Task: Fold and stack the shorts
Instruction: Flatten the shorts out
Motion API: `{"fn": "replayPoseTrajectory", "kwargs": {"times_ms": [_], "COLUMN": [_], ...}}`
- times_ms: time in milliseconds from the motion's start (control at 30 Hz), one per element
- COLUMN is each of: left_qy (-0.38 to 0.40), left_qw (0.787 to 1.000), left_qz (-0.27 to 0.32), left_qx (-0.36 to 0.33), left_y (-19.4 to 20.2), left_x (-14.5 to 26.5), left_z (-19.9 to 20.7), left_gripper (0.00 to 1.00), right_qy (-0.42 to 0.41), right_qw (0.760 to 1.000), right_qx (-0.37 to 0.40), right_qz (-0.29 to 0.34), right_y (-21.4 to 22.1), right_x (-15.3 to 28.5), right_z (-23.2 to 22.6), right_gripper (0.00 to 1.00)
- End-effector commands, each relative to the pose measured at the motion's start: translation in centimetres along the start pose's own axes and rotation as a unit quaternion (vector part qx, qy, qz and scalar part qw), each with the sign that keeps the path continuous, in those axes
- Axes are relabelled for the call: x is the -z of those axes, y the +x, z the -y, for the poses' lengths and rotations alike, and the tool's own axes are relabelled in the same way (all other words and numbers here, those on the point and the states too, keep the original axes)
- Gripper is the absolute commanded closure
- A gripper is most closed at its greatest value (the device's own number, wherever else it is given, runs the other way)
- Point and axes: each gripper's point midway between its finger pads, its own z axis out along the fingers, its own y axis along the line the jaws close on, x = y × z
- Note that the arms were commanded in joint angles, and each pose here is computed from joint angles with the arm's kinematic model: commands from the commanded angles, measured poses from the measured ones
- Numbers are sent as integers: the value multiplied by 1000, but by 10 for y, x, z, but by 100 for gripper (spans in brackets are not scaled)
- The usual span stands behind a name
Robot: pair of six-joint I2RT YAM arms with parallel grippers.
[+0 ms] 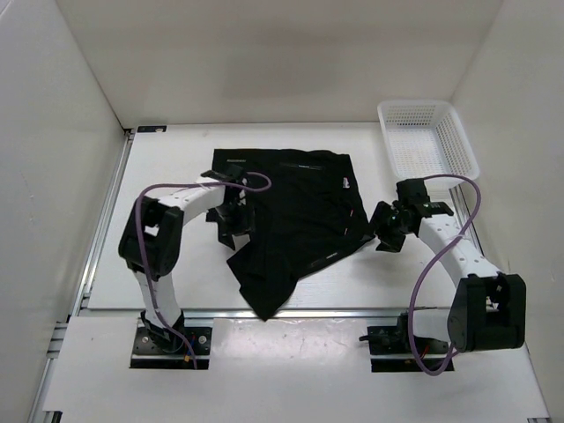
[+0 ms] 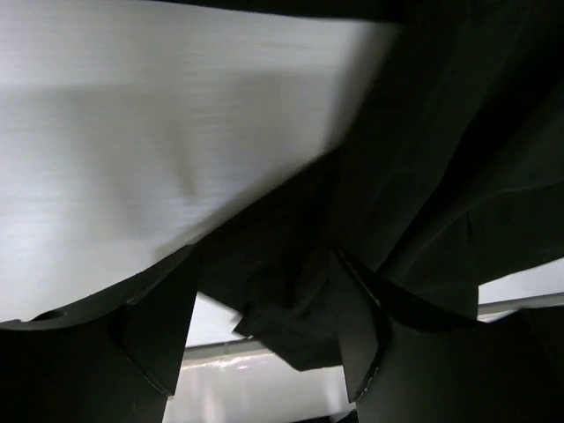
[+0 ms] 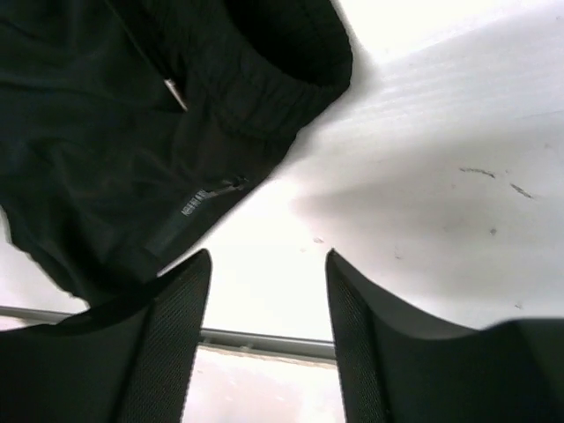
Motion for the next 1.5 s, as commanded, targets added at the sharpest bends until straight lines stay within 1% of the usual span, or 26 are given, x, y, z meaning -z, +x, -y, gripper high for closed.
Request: {"fn": "replayPoseTrajectory", "kwargs": {"times_ms": [0,67,133,200,267,300,333,367,400,600,700,733,767,800,833,933,1000,1033,1100,1167,1233,1267,1367,1400,1433,1467], "left_qy": [50,49,40,35,30,26,26,26,22,4,3,2,1,1,-1,-13,-30,-31,-28,-22,-21,-17,-14,-10,-9,10], "left_qw": [997,997,998,998,998,998,998,998,998,999,998,998,998,998,998,997,996,996,993,990,985,984,982,984,984,986], "left_qz": [-2,-15,-16,-13,-21,-18,-18,-18,-16,40,57,60,60,63,61,72,70,70,91,103,123,133,142,141,136,125], "left_qx": [-51,-59,-53,-53,-51,-51,-51,-51,-51,-19,-3,0,-1,4,5,23,39,43,69,97,116,119,120,107,111,106], "left_y": [6,13,14,14,17,16,16,16,15,-8,-23,-29,-30,-34,-37,-53,-64,-69,-88,-99,-101,-100,-77,-65,-45,-31], "left_x": [-5,-11,-14,-17,-21,-21,-21,-21,-22,17,31,36,39,42,43,58,63,65,76,88,103,110,125,125,123,119], "left_z": [39,43,39,36,33,31,31,31,30,3,-11,-17,-20,-22,-25,-44,-58,-64,-78,-90,-93,-91,-82,-71,-70,-60], "left_gripper": [29,29,29,33,45,54,69,90,90,90,90,90,90,90,90,90,80,78,78,82,83,81,72,62,58,50], "right_qy": [-48,-50,-49,-42,-36,-38,-36,-40,-41,-46,-49,-46,-44,-43,-43,-26,-24,-19,-24,-26,-27,-27,-31,-33,-37,-39], "right_qw": [999,998,998,999,999,999,999,999,999,997,997,997,997,997,996,996,996,996,996,996,995,995,995,995,995,995], "right_qx": [3,4,4,3,-4,-10,-22,-26,-35,-55,-60,-62,-66,-67,-71,-79,-80,-85,-86,-86,-88,-93,-96,-95,-93,-94], "right_qz": [22,26,28,27,22,16,18,17,8,5,-1,-5,-21,-22,-22,-22,-26,-25,-29,-29,-31,-30,-24,-22,-15,-22], "right_y": [-14,-16,-18,-18,-23,-23,-27,-30,-30,-48,-59,-61,-59,-61,-64,-60,-54,-50,-43,-36,-32,-30,-29,-29,-32,-27], "right_x": [4,6,6,3,-5,-11,-14,-16,-22,-49,-66,-70,-79,-82,-83,-86,-86,-85,-84,-81,-79,-77,-73,-69,-66,-66], "right_z": [-20,-22,-20,-17,-13,-14,-12,-11,-12,-14,-18,-17,-16,-17,-18,-10,-7,-4,-6,-7,-8,-8,-9,-11,-13,-12], "right_gripper": [37,28,27,27,26,26,26,26,26,27,35,45,60,88,100,100,100,100,100,100,100,100,100,100,100,100]}}
